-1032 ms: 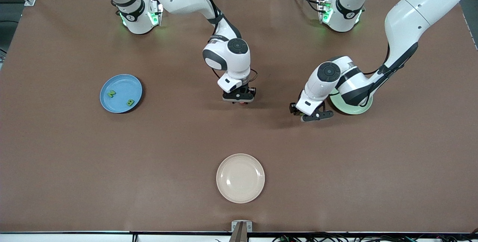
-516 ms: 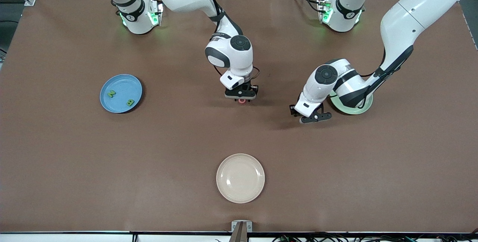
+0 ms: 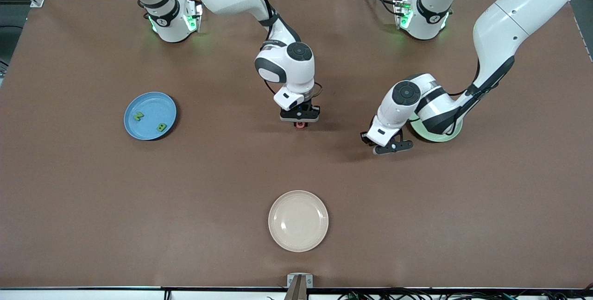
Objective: Sort uppercase to blue plate, lowercase to green plate
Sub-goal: 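Carry the Q to the blue plate while the left gripper places c, then lower the pink Q onto the blue plate and open the right gripper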
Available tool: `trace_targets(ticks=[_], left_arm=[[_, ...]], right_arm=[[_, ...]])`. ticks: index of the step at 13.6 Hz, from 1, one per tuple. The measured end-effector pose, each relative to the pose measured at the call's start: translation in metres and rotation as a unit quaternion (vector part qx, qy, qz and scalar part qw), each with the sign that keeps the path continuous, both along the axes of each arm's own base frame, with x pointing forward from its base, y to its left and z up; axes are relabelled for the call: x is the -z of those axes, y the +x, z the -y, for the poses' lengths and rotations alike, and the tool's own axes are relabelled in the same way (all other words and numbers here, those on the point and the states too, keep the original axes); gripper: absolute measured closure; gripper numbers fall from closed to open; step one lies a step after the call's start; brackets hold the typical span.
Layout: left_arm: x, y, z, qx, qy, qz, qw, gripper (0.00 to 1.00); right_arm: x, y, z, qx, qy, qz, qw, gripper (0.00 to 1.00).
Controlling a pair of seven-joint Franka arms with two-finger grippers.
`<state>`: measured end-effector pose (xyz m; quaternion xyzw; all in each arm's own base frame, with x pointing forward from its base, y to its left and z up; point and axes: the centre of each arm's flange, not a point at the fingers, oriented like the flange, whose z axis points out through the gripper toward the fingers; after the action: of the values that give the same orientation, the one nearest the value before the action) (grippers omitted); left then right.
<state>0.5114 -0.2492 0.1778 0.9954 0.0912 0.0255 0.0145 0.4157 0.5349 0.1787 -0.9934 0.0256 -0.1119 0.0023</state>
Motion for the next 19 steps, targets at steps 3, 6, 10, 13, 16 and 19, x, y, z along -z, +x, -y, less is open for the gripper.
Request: trace_targets(ticks=[3, 6, 10, 13, 16, 19], left_arm=[[-0.009, 0.004, -0.008, -0.008, -0.006, 0.002, 1.000, 0.72], [-0.036, 0.001, -0.030, -0.011, -0.013, -0.001, 1.000, 0.72], [-0.058, -0.012, -0.090, 0.024, -0.003, -0.018, 1.000, 0.72], [-0.054, -0.024, -0.141, 0.062, -0.003, -0.033, 0.998, 0.72], [-0.045, -0.033, -0.172, 0.092, -0.004, -0.045, 0.995, 0.72], [-0.042, -0.033, -0.182, 0.114, -0.004, -0.048, 0.992, 0.72]], right_arm=[[0.000, 0.004, 0.004, 0.006, -0.010, -0.003, 1.000, 0.64], [-0.002, 0.015, 0.018, 0.017, -0.051, -0.016, 0.998, 0.64], [-0.034, 0.046, 0.082, -0.014, -0.181, -0.088, 0.980, 0.64], [-0.067, 0.058, 0.134, -0.040, -0.217, -0.134, 0.966, 0.64], [-0.086, 0.067, 0.206, -0.073, -0.220, -0.172, 0.958, 0.64], [-0.109, 0.068, 0.277, -0.106, -0.210, -0.200, 0.951, 0.64]])
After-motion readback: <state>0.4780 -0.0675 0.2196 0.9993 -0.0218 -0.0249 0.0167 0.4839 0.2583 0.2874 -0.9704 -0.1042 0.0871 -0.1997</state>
